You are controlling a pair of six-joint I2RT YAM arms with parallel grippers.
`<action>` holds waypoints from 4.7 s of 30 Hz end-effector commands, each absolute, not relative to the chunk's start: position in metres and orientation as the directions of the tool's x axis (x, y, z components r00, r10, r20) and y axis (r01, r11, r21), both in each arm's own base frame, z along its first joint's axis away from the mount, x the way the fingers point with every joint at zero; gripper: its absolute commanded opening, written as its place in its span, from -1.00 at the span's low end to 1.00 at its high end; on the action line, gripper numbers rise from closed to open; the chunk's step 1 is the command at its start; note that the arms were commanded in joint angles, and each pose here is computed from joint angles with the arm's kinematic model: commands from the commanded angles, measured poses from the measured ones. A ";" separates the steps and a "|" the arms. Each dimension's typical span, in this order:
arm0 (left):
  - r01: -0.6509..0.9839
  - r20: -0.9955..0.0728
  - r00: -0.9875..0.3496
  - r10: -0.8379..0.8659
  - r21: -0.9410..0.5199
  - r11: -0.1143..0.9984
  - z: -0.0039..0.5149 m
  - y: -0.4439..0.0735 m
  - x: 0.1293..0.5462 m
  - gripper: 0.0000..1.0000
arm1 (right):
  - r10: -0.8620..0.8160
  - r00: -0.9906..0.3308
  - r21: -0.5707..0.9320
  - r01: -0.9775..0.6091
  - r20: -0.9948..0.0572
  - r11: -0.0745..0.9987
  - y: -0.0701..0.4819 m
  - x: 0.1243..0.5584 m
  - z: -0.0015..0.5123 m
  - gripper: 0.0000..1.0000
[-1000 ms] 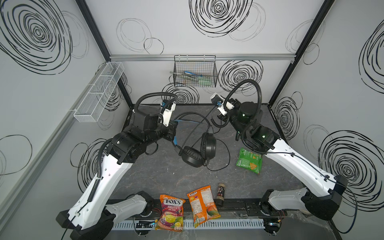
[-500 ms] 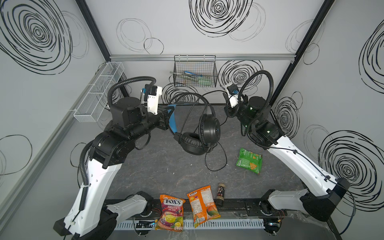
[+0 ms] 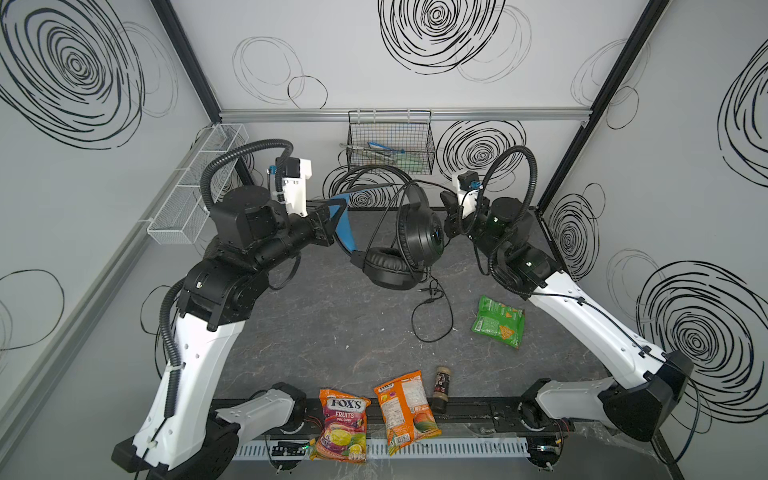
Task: Wrap the headphones
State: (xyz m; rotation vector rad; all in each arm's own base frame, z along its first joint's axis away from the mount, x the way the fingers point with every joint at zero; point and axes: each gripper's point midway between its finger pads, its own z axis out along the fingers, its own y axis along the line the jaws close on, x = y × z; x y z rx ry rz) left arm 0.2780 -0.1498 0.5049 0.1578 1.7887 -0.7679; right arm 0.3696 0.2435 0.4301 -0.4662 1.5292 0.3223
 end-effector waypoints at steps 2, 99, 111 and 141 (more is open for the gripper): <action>0.623 -0.858 -0.253 -0.448 -0.498 0.603 0.575 -0.158 0.257 -1.00 | -0.011 0.016 -0.018 -0.533 -1.000 0.846 0.253 0.368 0.432 -0.99; 0.059 -0.659 0.041 -0.751 -0.749 0.660 0.589 -0.073 0.354 -1.00 | -0.103 -0.079 0.039 -0.940 -0.992 0.340 0.394 0.213 0.361 -1.00; -0.352 -0.925 0.063 -0.374 -0.371 0.859 0.524 -0.044 0.377 -1.00 | -0.257 0.080 -0.169 -0.924 -0.963 0.344 0.408 0.192 0.372 -1.00; -0.258 -0.932 -0.211 0.294 0.344 0.903 0.451 -0.087 0.341 -1.00 | -0.680 0.389 -0.783 -0.309 -0.622 0.540 0.326 0.287 0.458 -0.98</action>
